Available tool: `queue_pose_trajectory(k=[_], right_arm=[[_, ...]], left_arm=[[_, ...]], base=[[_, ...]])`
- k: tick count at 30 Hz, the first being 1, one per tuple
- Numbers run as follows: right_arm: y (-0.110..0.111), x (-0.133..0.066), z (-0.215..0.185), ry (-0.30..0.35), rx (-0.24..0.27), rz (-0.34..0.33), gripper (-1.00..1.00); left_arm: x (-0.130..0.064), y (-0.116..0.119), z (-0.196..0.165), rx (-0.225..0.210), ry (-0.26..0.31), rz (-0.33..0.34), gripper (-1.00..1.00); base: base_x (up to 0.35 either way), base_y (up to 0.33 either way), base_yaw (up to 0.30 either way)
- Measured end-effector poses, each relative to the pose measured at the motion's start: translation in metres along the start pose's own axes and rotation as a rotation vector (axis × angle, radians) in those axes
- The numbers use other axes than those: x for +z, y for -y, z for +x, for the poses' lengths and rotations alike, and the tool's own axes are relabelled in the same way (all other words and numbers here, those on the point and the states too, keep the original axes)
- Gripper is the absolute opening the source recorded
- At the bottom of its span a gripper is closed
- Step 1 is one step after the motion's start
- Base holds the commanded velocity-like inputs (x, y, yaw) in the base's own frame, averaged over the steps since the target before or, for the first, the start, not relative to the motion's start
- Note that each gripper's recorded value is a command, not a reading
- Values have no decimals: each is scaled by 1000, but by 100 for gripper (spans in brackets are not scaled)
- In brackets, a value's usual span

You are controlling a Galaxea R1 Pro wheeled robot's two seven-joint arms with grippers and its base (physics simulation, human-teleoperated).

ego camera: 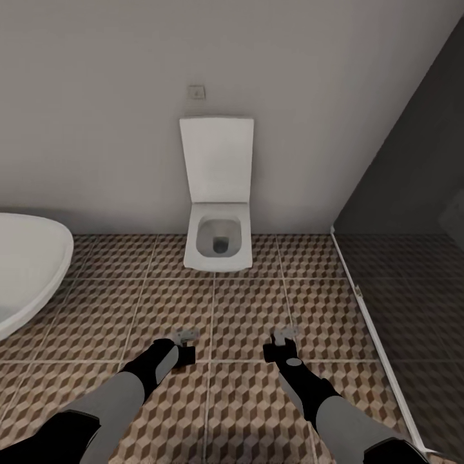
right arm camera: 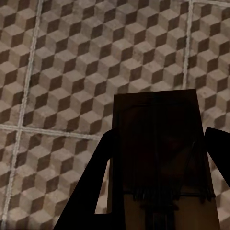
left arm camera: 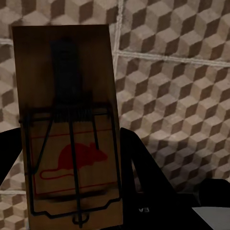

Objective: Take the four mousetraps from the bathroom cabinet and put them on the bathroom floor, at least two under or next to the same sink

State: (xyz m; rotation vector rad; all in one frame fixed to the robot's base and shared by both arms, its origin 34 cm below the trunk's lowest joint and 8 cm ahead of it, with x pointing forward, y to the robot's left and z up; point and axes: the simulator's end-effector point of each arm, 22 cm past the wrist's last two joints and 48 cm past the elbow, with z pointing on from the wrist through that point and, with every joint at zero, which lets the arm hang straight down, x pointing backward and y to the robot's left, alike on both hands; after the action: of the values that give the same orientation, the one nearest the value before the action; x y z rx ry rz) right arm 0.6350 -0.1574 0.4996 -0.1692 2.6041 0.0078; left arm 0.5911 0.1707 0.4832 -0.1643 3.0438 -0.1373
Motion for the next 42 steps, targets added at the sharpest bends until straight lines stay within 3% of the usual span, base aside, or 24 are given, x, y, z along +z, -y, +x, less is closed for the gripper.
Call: queue_pose_trajectory(k=[23, 31, 42], right_arm=[[-3, 40, 43, -44, 0, -4, -100], [-8, 53, 63, -65, -36, -16, -100], [-11, 72, 85, -82, -40, -20, -100]], left_arm=[[51, -7, 19, -3, -37, -4, -100], [70, -9, 27, -4, -50, -6, -100], [95, -12, 37, -5, -67, -8, -100]], base=[[0, 0, 0], [0, 0, 0], [0, 0, 0]])
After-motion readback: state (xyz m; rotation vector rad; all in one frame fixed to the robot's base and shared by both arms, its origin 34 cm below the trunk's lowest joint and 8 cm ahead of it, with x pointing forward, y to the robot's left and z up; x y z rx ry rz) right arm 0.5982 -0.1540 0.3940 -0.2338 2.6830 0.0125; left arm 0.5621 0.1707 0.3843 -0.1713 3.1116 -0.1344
